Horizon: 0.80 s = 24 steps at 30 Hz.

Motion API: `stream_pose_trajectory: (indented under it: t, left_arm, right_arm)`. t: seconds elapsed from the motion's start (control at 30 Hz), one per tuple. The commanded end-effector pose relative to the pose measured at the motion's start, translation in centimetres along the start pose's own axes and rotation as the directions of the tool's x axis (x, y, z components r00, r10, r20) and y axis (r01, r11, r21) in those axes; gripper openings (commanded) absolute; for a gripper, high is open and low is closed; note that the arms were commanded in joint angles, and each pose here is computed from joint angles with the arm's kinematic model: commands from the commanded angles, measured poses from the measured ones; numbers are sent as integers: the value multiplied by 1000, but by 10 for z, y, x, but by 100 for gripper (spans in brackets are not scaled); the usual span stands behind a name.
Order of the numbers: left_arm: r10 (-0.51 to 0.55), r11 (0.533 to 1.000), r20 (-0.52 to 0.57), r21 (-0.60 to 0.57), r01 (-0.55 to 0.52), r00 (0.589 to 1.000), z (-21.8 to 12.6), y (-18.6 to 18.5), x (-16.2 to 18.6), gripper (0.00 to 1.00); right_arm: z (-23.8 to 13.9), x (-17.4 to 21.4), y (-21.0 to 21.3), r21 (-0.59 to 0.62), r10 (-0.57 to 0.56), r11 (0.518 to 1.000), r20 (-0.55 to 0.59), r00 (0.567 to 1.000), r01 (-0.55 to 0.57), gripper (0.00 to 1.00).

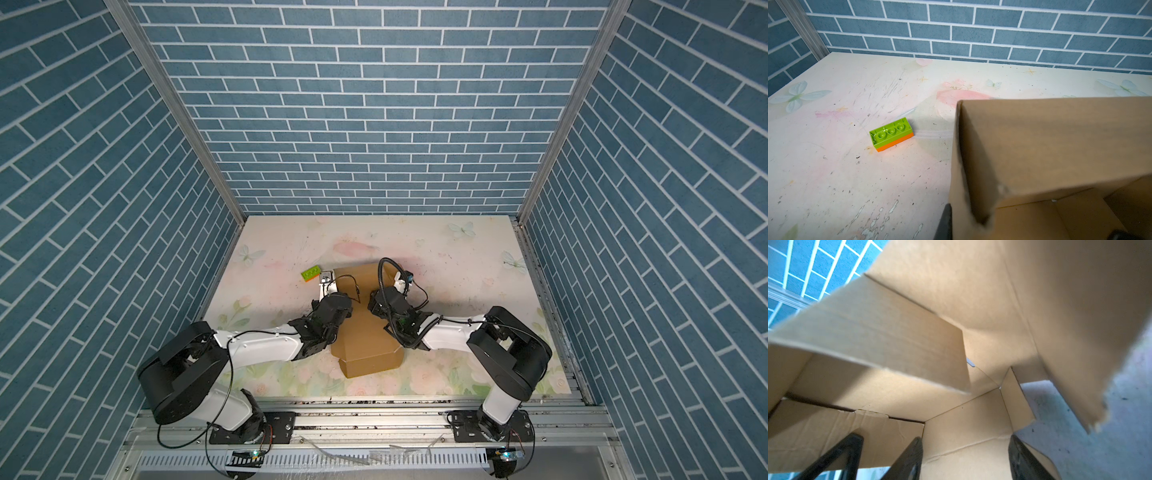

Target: Fold the paper box

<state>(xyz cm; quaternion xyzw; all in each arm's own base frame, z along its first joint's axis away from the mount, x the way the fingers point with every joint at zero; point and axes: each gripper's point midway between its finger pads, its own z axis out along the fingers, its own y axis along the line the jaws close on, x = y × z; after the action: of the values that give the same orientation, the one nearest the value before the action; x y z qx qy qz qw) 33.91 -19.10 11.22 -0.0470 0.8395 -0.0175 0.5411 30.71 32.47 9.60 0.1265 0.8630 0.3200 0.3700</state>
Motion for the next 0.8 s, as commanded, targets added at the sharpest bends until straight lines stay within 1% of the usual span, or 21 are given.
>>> stream_pose_trajectory:
  t: [0.0, 0.1, 0.37, 0.6, 0.77]
  left_arm:
    - [-26, 999, 18, -24, 27, 999, -4, 2, -8, 11]
    - [-29, 999, 23, -30, 29, 999, -5, 3, -9, 11]
    - [-25, 999, 26, -33, 26, 999, -7, 3, -11, 11]
    - [-20, 999, 21, -25, 21, 1000, -7, 1, -12, 11]
    - [-18, 1000, 17, -22, 19, 1000, -7, 1, -10, 10]
  right_arm:
    - [-7, -6, 12, -33, 117, 993, 2, 993, -117, 67]
    - [-5, -2, 4, -19, 150, 989, 0, 989, -150, 66]
    - [5, 13, -13, -33, 227, 973, -23, 974, -227, 66]
    - [14, 13, -30, -27, 211, 977, 1, 977, -211, 66]
    - [24, 8, -31, -67, 165, 984, 24, 986, -163, 66]
